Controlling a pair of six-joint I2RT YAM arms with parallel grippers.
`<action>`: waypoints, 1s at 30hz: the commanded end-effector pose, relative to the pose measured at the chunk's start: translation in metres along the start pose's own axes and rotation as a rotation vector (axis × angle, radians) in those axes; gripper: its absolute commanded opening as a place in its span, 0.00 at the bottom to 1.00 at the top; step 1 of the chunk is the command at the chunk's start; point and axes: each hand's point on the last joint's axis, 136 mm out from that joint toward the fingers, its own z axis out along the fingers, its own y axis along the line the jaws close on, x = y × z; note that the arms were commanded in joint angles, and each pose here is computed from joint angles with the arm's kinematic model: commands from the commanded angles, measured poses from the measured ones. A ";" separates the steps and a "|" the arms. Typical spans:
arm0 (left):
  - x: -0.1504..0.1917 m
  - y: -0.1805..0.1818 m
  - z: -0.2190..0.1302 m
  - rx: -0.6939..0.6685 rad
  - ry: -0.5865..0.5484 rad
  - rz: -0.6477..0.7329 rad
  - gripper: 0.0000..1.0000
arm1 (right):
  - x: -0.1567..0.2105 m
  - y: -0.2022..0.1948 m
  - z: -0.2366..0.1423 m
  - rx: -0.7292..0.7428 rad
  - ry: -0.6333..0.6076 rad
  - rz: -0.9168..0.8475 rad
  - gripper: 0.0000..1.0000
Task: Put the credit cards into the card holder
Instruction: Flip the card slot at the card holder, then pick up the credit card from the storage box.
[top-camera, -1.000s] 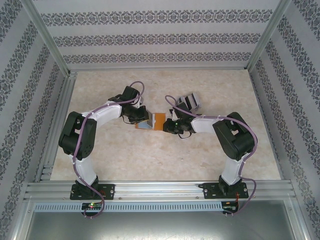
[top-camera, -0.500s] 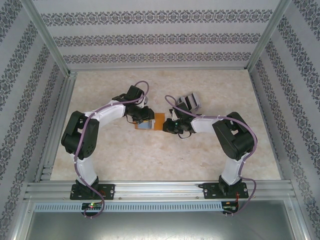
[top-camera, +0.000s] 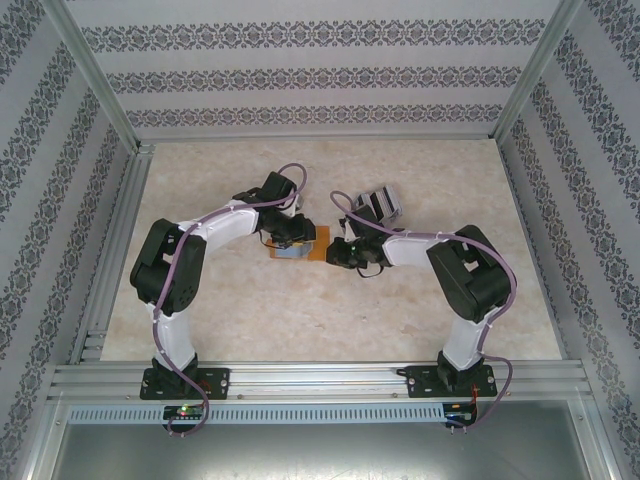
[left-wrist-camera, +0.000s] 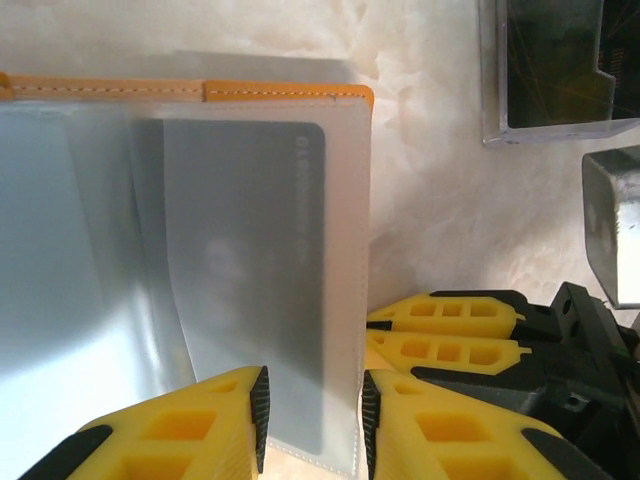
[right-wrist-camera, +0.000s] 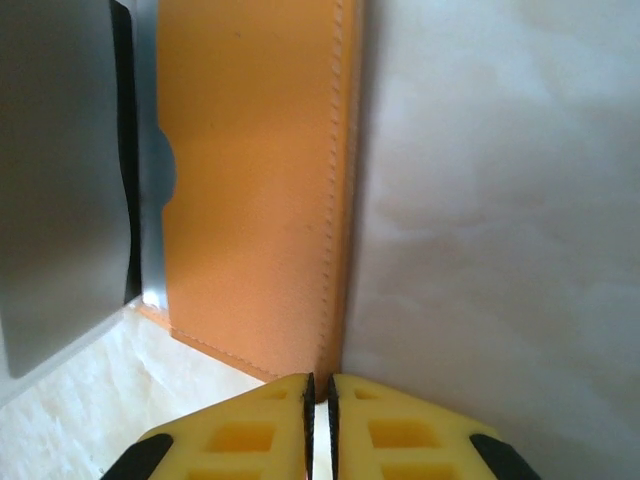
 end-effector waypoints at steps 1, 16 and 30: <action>-0.003 -0.010 -0.001 0.007 -0.002 0.011 0.33 | 0.002 -0.005 -0.022 0.035 -0.011 -0.002 0.16; -0.020 -0.024 -0.002 0.040 -0.041 0.039 0.33 | -0.040 -0.015 -0.092 0.057 -0.157 -0.015 0.17; -0.068 -0.067 0.001 0.154 -0.137 0.041 0.34 | -0.115 -0.027 -0.193 0.057 -0.361 -0.033 0.18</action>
